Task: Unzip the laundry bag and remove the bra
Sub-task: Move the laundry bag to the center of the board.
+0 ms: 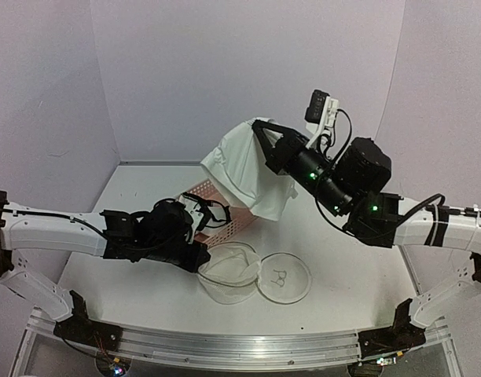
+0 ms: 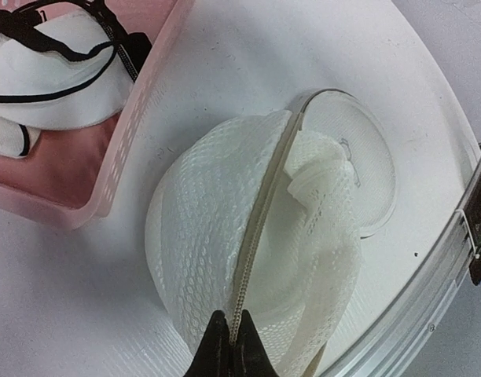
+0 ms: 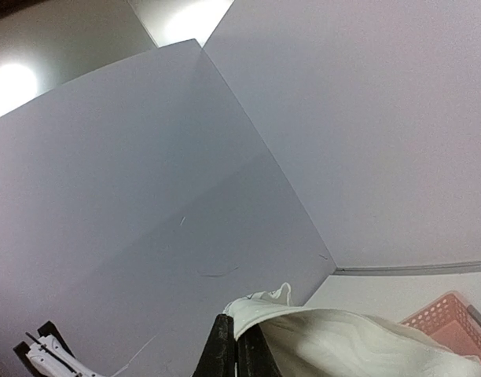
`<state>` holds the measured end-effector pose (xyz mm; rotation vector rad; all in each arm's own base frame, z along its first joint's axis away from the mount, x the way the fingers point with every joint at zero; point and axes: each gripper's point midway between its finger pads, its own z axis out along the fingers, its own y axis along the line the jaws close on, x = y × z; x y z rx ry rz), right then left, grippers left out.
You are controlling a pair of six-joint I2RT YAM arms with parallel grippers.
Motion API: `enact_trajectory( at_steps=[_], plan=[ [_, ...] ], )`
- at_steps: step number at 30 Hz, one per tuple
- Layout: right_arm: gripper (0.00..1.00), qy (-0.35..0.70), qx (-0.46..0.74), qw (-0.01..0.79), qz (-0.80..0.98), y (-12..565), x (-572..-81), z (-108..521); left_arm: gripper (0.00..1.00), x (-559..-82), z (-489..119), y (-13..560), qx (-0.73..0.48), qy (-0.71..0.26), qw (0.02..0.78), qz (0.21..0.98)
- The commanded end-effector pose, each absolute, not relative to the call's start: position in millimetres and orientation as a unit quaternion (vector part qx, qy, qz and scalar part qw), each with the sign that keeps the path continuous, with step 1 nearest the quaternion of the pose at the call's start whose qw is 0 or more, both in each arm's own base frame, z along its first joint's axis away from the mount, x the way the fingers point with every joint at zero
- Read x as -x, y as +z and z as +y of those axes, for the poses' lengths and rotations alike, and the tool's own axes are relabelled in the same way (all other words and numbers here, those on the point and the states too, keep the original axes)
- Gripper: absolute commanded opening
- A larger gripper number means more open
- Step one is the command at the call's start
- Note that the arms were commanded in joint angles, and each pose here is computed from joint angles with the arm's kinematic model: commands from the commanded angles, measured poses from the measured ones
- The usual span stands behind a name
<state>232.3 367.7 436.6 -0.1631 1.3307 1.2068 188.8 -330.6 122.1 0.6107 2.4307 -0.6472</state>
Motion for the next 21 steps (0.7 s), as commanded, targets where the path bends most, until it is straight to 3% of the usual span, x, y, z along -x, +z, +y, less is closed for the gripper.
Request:
enact_trajectory(
  at_steps=[1, 21],
  plan=[
    [0.0, 0.499, 0.069, 0.644, 0.576, 454, -250, 374, 0.0, -185, -329, 144, -0.225, -0.268, 0.296, 0.889],
    [0.0, 0.492, 0.102, 0.588, 0.634, 408, -363, 444, 0.0, -163, -317, 138, -0.235, -0.295, 0.268, 0.887]
  ],
)
